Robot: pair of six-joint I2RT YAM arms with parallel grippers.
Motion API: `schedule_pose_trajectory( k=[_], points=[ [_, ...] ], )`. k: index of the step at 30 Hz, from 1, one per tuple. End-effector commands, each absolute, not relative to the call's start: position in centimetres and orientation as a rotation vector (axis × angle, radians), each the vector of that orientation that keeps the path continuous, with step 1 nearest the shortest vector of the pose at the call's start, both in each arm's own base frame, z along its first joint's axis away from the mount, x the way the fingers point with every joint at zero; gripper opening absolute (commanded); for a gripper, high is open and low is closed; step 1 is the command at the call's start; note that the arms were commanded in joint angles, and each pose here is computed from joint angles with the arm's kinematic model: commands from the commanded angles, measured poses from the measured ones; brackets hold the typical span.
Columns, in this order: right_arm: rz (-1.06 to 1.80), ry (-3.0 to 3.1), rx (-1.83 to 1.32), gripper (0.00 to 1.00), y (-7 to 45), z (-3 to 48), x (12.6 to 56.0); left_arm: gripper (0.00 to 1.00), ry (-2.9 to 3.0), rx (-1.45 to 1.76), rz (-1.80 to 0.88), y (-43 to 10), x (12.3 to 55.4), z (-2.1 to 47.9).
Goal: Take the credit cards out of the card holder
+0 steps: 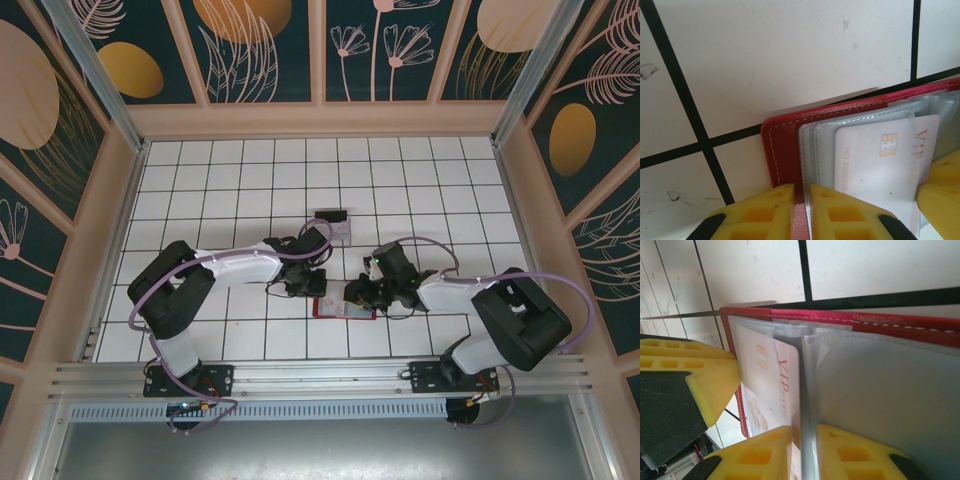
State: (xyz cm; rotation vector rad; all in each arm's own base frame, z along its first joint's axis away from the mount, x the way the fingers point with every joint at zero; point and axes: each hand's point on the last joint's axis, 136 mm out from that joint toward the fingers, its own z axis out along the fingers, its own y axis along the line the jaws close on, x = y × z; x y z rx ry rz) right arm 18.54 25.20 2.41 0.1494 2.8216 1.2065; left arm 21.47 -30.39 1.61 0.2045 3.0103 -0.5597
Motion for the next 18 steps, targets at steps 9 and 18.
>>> schedule_pose_trajectory(
  k=[9,18],
  points=[
    [1.198,2.834,0.169,0.11,25.1,1.9,18.6,0.17,3.056,0.228,-0.474,-29.6,20.9,0.5],
    [1.106,2.848,0.181,0.09,23.4,1.7,18.2,0.17,3.061,0.224,-0.452,-29.3,20.9,0.3]
  ],
)
